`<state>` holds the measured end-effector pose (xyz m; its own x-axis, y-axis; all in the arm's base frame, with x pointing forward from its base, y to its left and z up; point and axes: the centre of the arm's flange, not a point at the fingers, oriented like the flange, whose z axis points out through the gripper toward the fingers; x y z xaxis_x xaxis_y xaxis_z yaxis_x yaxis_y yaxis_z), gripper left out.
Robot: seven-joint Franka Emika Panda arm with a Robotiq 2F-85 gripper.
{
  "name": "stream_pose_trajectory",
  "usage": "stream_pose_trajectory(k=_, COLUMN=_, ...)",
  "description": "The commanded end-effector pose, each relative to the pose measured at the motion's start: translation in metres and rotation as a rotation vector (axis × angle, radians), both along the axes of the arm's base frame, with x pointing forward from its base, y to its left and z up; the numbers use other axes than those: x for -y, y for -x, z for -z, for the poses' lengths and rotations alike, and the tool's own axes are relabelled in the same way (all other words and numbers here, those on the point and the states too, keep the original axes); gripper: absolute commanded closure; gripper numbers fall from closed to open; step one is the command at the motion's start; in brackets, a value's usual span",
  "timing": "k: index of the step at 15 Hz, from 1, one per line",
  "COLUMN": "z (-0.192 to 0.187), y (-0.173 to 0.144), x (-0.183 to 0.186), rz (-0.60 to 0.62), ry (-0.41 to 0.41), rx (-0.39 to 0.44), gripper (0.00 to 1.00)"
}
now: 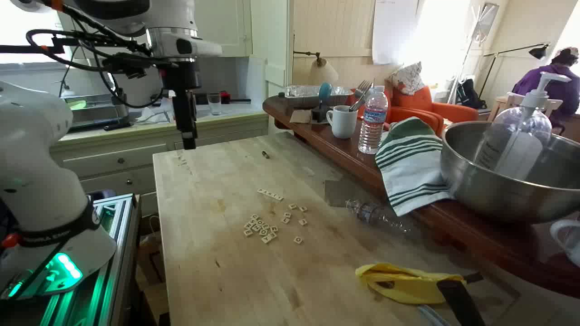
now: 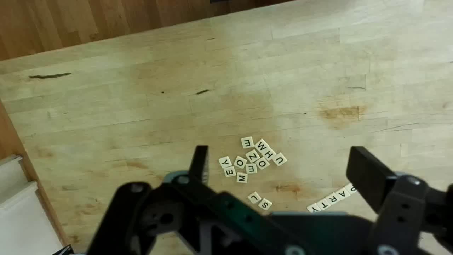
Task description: Create the word 'Later' using the letter tiles on the tabletop.
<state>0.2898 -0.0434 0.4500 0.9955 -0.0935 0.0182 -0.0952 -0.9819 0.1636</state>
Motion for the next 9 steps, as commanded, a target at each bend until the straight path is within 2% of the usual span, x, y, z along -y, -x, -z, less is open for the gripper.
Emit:
stream_pose_trajectory(k=1, z=0.003, y=0.001, x=0.0, rz=0.0, ry=-0.001, rx=-0.006, gripper=0.0)
stream_pose_trajectory(k=7, z=0.011, y=-0.006, x=-0.002, rz=0.0, ry=-0.005, rx=-0.016, gripper=0.0)
stream_pose_trajectory(k=9, z=0.024, y=-0.026, x=-0.013, rz=-0.103, ry=-0.032, rx=0.012, gripper=0.0)
